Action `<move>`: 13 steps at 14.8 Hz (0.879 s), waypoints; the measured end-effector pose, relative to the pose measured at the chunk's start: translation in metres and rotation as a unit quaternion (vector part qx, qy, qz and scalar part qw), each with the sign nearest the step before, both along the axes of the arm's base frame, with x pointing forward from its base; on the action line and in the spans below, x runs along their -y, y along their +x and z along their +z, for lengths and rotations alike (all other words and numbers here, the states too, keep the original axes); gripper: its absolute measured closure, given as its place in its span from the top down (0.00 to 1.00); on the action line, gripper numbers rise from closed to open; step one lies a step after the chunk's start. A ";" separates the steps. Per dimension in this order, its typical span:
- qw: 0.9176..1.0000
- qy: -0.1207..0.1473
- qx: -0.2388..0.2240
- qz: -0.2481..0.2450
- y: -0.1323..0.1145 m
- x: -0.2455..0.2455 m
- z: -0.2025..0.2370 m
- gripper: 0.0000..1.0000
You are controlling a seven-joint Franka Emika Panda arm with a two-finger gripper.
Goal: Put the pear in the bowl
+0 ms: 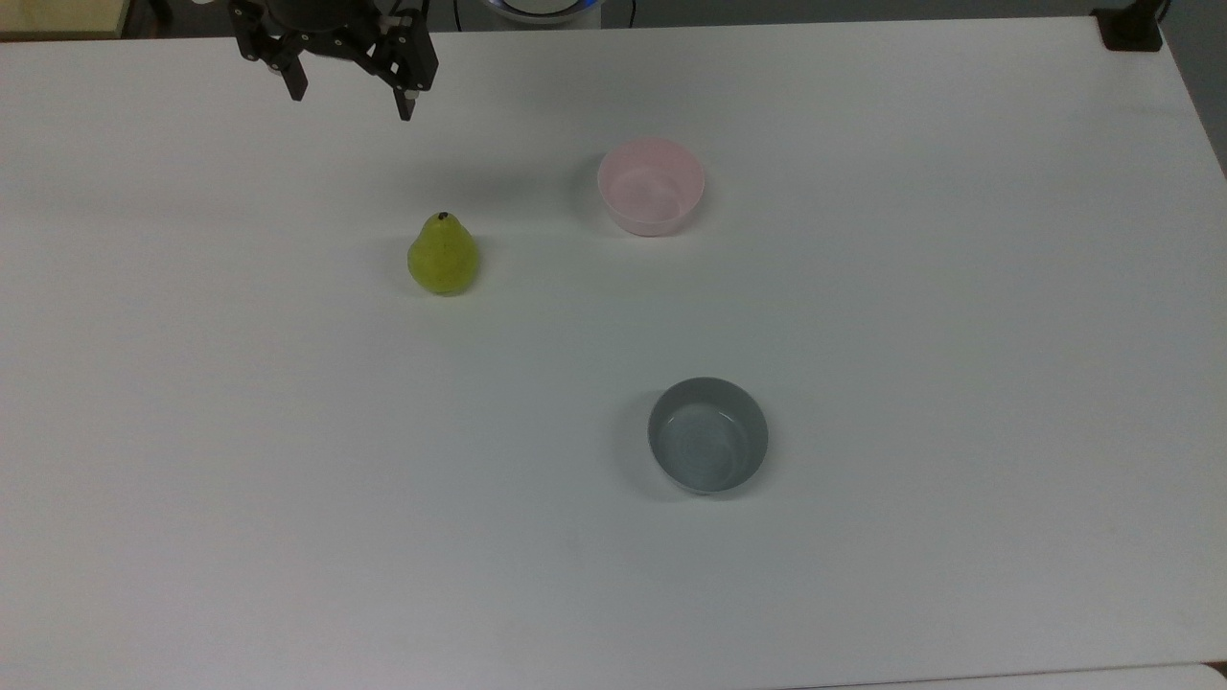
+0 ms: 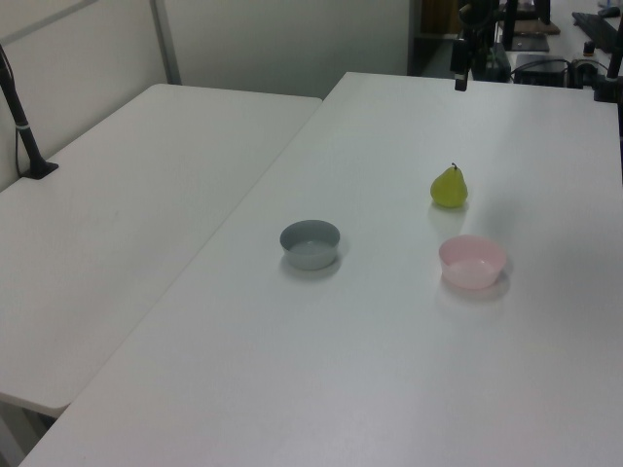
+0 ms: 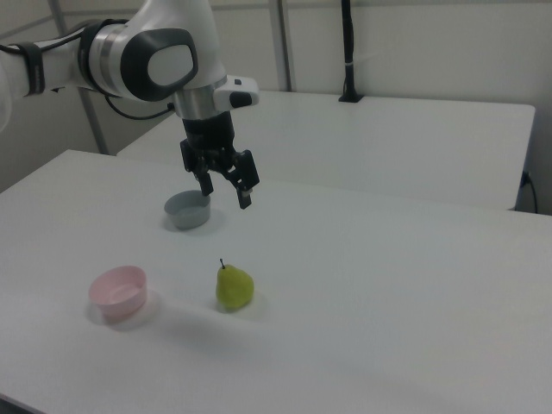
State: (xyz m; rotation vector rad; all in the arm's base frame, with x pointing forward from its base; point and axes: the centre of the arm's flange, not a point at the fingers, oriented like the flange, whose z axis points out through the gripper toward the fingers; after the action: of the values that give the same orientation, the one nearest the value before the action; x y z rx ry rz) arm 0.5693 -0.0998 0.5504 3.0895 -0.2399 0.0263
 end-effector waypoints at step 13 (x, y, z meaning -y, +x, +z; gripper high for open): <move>0.998 0.012 -0.007 0.066 -0.024 -0.025 -0.008 1.00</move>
State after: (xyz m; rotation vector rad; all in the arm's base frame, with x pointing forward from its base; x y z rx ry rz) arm 0.5456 -0.0750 0.5423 3.1238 -0.0351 0.0075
